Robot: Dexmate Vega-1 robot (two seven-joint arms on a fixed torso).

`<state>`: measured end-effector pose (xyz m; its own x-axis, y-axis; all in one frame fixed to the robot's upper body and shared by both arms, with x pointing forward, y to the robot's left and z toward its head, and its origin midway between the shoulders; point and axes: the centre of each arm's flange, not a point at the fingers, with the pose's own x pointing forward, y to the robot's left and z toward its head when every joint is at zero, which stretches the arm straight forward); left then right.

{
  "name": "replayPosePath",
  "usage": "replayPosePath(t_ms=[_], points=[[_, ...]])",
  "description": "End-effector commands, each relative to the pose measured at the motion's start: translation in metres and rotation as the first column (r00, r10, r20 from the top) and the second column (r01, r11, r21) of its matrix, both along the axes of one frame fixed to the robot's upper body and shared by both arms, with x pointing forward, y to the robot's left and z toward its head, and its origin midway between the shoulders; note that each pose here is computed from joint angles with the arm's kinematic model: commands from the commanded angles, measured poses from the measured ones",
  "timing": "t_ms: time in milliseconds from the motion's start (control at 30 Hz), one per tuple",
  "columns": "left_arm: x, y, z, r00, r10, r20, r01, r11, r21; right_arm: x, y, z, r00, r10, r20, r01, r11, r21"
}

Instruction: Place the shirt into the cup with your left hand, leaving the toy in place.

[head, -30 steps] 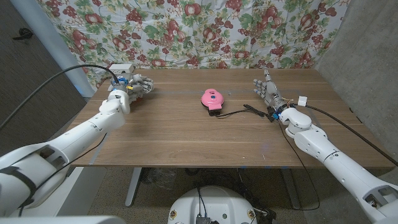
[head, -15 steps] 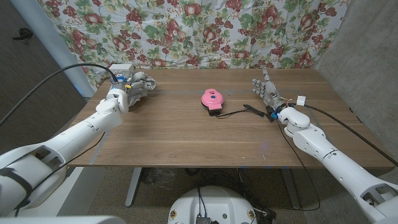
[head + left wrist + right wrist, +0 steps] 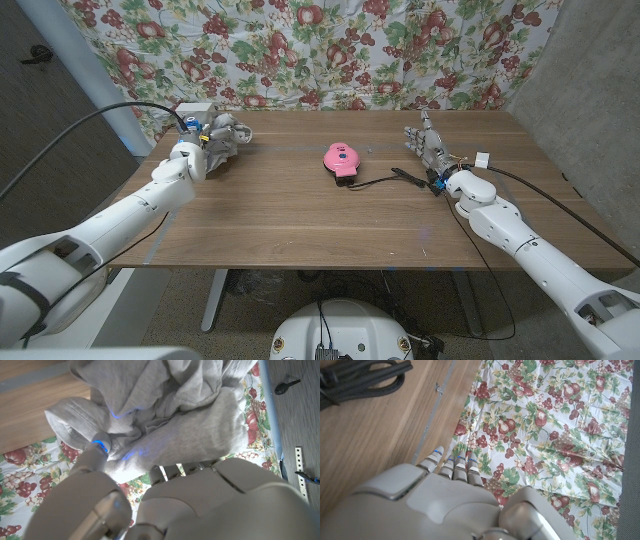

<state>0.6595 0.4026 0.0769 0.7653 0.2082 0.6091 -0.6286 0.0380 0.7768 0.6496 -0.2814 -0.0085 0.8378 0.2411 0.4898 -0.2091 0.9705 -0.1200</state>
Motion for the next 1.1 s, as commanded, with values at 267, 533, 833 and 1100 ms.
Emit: replayPosePath(t_ms=[267, 533, 833, 1100], points=[[-0.014, -0.009, 0.01, 0.998, -0.025, 0.06, 0.024, 1.0, 0.009, 0.001, -0.002, 0.002, 1.0, 0.0, 0.003, 0.0, 1.0, -0.002], [-0.019, -0.013, 0.012, 0.995, -0.048, 0.085, 0.047, 0.999, 0.005, 0.0, -0.002, 0.003, 1.0, 0.0, 0.009, 0.0, 1.0, -0.003], [-0.024, -0.013, 0.013, 0.992, -0.068, 0.106, 0.071, 0.997, -0.023, -0.002, -0.002, 0.003, 1.0, 0.0, 0.011, 0.0, 1.0, -0.004], [-0.03, -0.017, 0.017, 0.988, -0.088, 0.13, 0.092, 0.995, -0.028, -0.002, -0.001, 0.003, 1.0, 0.002, 0.014, -0.002, 1.0, -0.003]])
